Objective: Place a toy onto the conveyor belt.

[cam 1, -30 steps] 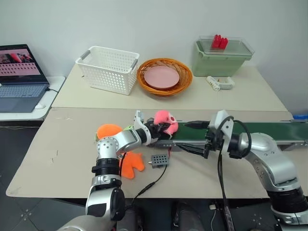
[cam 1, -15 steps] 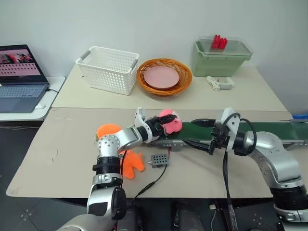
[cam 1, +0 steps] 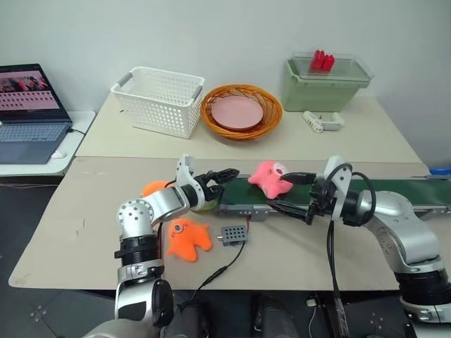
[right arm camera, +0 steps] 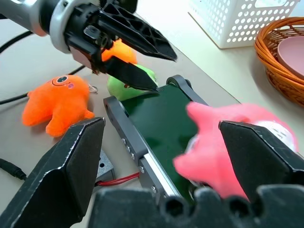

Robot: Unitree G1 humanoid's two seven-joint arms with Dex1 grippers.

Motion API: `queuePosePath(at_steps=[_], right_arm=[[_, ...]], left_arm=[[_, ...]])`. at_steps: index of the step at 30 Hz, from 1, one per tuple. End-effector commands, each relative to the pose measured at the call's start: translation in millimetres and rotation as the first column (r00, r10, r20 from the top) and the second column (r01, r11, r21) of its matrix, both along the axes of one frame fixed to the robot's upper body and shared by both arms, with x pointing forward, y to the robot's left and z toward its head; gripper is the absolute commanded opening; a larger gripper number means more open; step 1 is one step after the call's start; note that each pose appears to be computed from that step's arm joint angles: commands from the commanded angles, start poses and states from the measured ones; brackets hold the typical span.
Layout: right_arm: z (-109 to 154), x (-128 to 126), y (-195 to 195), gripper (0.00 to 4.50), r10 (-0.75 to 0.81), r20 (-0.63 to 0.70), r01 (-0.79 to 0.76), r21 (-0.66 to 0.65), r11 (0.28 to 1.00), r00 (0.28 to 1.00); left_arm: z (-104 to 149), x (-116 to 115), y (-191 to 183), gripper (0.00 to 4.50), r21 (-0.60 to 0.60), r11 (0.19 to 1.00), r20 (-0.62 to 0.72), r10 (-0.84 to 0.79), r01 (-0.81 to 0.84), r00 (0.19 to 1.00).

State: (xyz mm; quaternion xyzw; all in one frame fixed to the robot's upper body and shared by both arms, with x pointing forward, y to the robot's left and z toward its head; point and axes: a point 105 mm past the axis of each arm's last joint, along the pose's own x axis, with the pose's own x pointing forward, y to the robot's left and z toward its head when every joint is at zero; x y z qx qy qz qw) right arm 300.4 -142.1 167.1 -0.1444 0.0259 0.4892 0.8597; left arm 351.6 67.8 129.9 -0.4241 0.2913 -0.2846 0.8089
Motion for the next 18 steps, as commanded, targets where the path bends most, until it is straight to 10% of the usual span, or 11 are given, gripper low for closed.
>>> queuePosePath(at_steps=[1, 10, 18], right_arm=[[15.0, 0.5, 0.3, 4.50, 0.011, 0.068, -0.011, 0.010, 1.000, 0.998], [15.8, 0.3, -3.7, 4.50, -0.015, 0.081, 0.015, -0.003, 1.000, 0.997], [36.0, 30.9, -48.9, 4.50, -0.424, 0.205, 0.418, 0.076, 0.905, 0.882]], left_arm=[[28.6, -0.1, 18.8, 4.48, 0.131, 0.990, 0.184, 0.024, -0.049, 0.983], [103.9, -5.2, 87.5, 4.48, 0.531, 0.737, 0.693, -0.095, -0.418, 0.714], [75.0, -21.8, 223.8, 4.48, 0.529, 0.366, 0.734, 0.256, -0.766, 0.629]])
